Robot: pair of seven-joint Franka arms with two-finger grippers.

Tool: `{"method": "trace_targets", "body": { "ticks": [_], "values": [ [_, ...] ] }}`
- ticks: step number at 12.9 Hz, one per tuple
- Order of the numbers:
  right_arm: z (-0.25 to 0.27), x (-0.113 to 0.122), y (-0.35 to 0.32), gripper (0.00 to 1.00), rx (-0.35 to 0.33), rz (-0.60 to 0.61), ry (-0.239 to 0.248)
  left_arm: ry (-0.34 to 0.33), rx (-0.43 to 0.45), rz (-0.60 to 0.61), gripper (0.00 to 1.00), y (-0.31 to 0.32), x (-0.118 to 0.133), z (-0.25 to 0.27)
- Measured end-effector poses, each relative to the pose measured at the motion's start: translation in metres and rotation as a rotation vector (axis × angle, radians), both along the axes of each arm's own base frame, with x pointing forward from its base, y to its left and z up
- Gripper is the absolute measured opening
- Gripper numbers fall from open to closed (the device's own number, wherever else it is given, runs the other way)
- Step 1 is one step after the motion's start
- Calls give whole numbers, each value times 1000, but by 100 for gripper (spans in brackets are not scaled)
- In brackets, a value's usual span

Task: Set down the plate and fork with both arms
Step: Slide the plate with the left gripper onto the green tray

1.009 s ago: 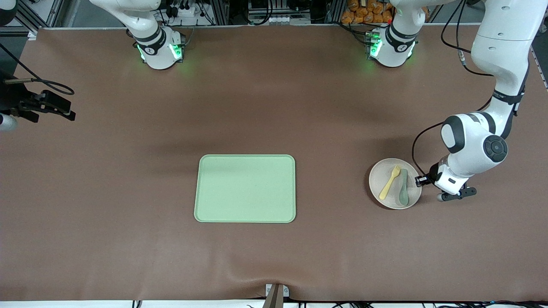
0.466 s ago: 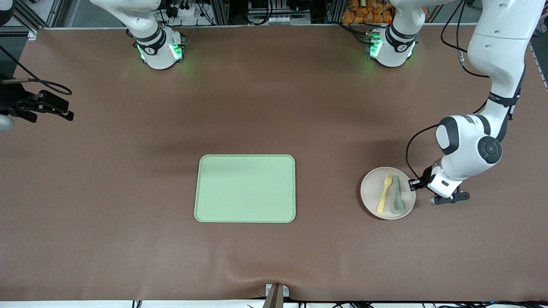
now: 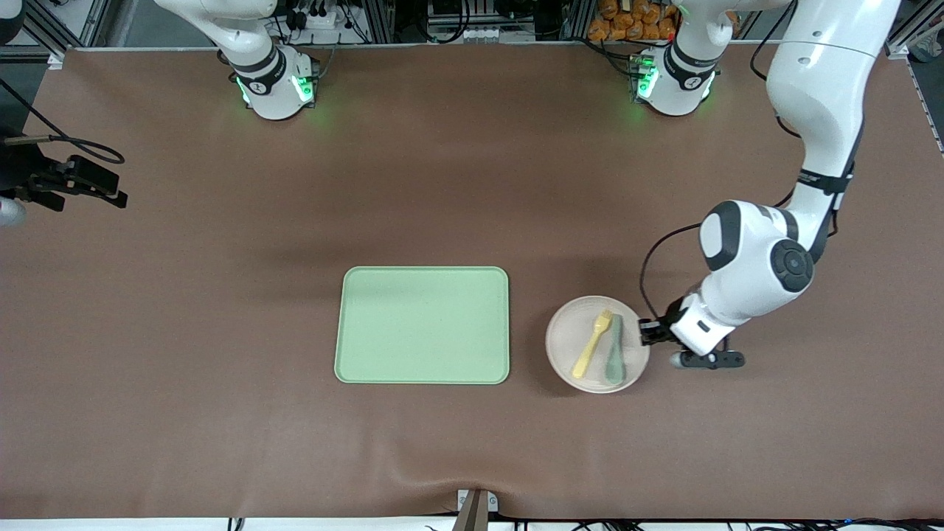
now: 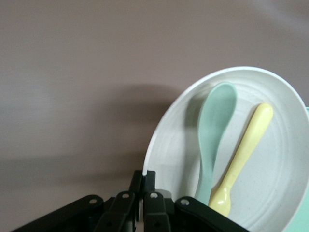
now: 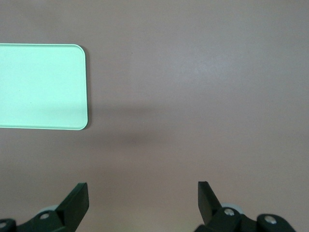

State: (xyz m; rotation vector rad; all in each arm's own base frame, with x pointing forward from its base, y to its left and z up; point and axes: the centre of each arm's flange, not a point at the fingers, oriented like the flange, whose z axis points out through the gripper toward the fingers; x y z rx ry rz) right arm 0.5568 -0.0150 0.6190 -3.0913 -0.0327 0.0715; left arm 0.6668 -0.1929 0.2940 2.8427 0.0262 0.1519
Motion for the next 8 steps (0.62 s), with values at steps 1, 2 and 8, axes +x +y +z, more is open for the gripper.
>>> {"method": "trace_targets", "body": {
  "ticks": [1,2,8],
  "values": [
    [0,0,0,100,0,0,0,-6,-11,-5,4,-26,0,9],
    [0,0,0,100,0,0,0,-12,-20,-17,4,-47,-1,16],
    [0,0,0,100,1,0,1,-23,-39,-152,4,-172,-19,25]
  ]
}}
